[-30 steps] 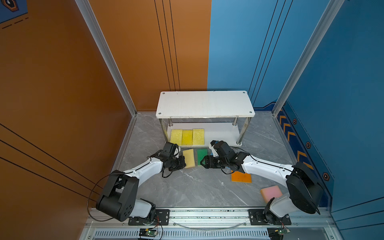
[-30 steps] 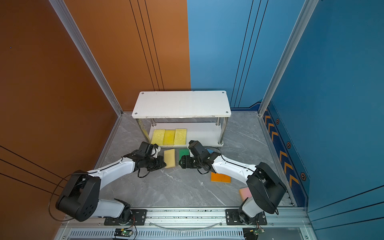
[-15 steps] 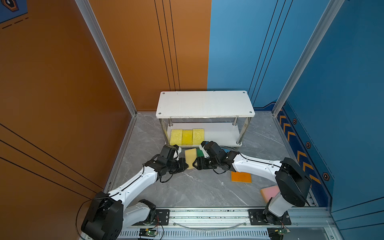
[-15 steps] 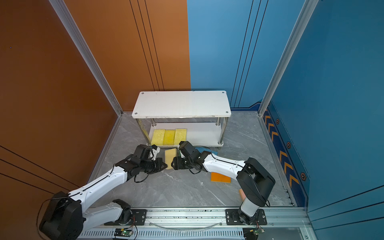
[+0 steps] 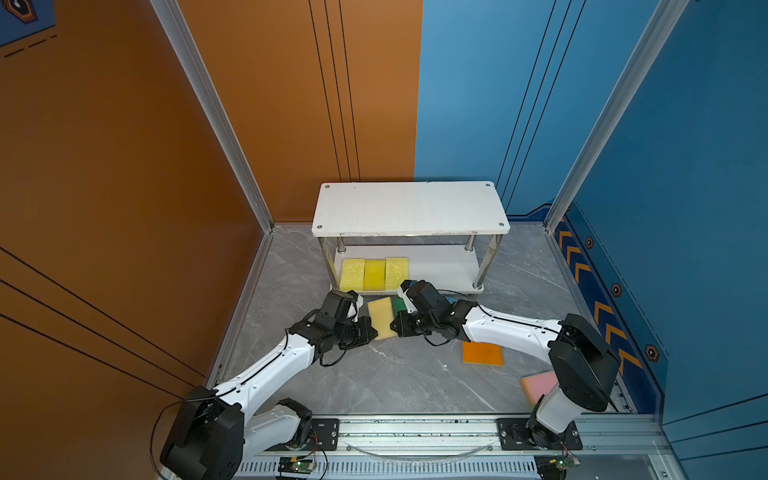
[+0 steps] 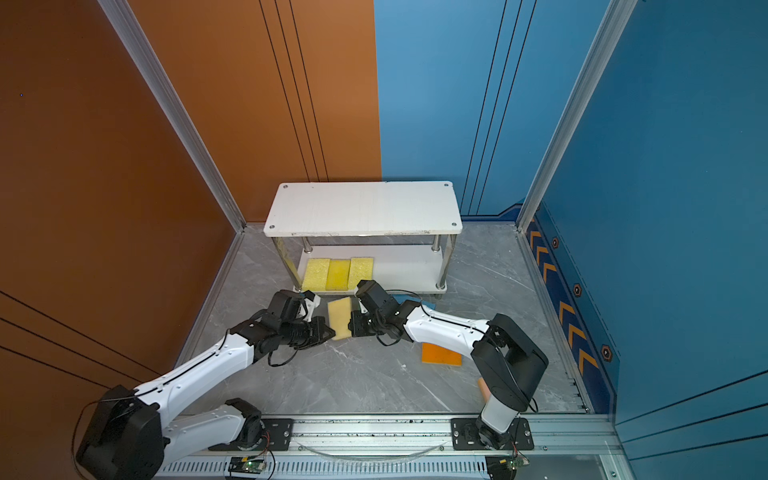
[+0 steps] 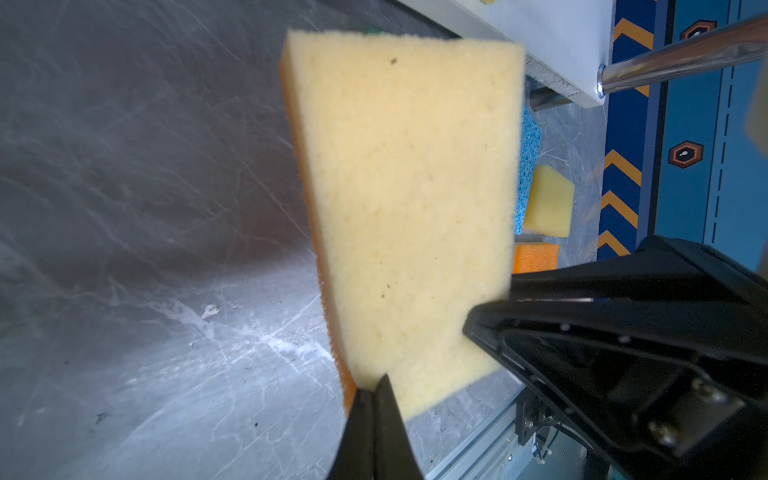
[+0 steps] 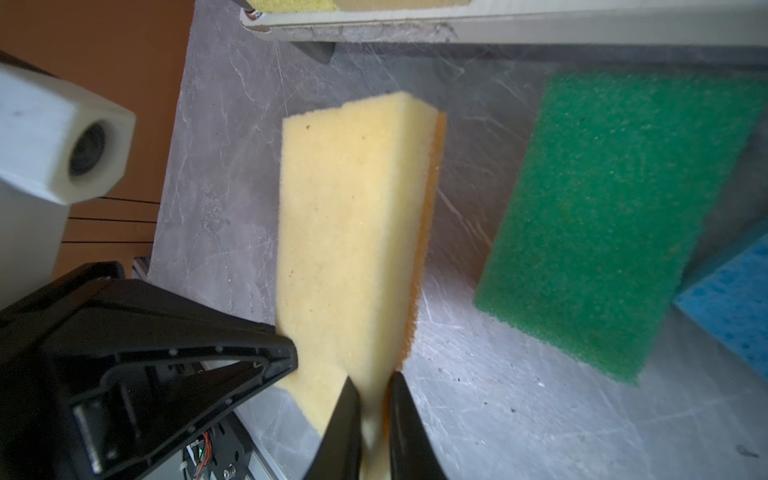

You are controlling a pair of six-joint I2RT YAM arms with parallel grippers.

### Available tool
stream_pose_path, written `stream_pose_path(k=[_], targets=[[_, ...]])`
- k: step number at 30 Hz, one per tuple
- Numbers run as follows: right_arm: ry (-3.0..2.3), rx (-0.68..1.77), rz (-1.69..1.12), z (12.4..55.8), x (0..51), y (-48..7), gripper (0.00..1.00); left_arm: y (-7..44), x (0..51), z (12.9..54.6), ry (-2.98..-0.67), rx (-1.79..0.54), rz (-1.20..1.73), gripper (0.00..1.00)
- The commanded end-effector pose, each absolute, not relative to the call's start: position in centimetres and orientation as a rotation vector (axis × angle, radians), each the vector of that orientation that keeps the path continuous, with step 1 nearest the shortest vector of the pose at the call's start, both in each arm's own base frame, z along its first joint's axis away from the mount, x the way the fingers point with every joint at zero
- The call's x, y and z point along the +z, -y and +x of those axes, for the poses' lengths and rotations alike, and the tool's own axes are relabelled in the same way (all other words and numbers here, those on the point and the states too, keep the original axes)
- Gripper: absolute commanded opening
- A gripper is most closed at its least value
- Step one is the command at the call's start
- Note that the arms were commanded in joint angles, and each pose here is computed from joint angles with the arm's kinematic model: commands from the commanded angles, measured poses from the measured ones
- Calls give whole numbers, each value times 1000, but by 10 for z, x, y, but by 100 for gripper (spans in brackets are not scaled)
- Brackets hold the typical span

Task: Place and organize the cleaning sponges onto the shelf
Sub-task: 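Close the right gripper on the beige sponge and lift it, then carry the beige sponge into the lower tier beside the yellow sponges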

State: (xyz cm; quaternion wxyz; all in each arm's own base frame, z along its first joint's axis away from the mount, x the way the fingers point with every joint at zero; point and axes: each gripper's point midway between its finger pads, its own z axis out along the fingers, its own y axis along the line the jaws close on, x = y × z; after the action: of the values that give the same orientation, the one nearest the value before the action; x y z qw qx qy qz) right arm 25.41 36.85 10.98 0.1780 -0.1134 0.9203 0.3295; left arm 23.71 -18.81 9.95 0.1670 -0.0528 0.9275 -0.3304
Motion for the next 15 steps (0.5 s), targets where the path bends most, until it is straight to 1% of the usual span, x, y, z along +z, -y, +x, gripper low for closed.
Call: stream_pose_path(k=[1, 2, 4, 5, 9, 11, 15], targets=[[-2569, 921, -317, 257, 115, -369, 6, 193, 106, 234, -2644, -961, -140, 0], [-2564, 911, -311, 257, 117, -367, 5, 193, 108, 235, -2639, -966, -141, 1], [-2552, 879, -296, 259, 119, -360, 3, 193, 111, 234, -2630, -970, -143, 22], [-2545, 858, -284, 260, 121, -355, 3, 193, 113, 235, -2623, -975, -145, 30], [-2490, 787, -229, 270, 136, -331, 2, 189, 125, 232, -2601, -981, -144, 54], [-2453, 756, -197, 276, 148, -316, 2, 185, 133, 231, -2584, -983, -150, 64], [-2392, 712, -108, 295, 169, -284, 2, 176, 146, 229, -2540, -994, -170, 72]])
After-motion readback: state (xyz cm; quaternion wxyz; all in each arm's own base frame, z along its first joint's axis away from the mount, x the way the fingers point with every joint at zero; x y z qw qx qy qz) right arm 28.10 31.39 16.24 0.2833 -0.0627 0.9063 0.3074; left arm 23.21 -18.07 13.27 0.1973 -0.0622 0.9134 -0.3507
